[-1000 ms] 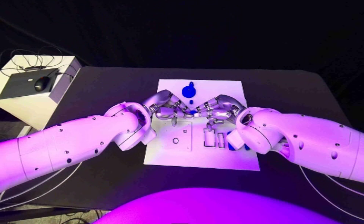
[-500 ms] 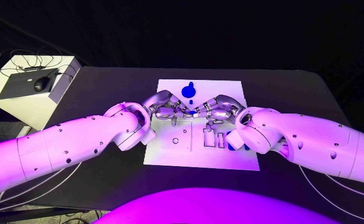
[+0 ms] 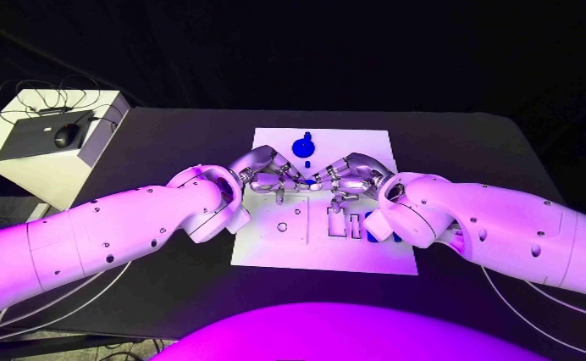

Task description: Assemble the parts on the task board

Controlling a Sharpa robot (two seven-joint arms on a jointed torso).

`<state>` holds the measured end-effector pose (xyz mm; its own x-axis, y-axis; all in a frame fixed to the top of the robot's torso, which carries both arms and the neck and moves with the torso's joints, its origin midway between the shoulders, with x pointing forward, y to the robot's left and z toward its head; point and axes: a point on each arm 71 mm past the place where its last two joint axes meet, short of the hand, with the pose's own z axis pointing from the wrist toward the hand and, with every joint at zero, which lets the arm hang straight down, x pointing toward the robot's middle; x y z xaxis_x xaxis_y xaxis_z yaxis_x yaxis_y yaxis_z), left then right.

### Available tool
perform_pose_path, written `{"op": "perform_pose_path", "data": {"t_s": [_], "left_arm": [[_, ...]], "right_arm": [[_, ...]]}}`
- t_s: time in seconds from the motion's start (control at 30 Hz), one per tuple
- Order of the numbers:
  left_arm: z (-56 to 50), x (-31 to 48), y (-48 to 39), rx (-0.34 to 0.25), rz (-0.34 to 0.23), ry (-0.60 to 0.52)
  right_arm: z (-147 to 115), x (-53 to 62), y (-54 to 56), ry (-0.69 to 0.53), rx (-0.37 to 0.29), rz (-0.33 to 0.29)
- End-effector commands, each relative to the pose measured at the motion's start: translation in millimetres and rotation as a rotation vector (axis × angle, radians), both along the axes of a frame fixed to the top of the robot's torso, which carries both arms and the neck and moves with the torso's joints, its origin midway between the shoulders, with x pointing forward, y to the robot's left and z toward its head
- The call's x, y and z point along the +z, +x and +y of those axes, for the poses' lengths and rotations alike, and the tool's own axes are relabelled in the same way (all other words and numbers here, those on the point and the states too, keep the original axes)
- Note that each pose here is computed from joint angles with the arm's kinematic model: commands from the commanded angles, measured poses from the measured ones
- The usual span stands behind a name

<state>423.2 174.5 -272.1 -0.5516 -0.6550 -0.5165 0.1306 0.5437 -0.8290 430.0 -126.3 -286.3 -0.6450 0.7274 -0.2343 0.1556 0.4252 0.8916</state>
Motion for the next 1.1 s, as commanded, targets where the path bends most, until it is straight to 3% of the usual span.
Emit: {"op": "perform_pose_path", "data": {"t_s": [0.03,1.1], "left_arm": [[-6.8,0.6,-2.8,-0.042,0.013,-0.017],[-2.6,4.2,0.4,0.006,-0.028,-0.067]], "right_arm": [[6.0,2.2,-2.4,0.013,0.033,-0.009],[4.1,0.2,-0.4,-0.013,0.038,-0.01]]}}
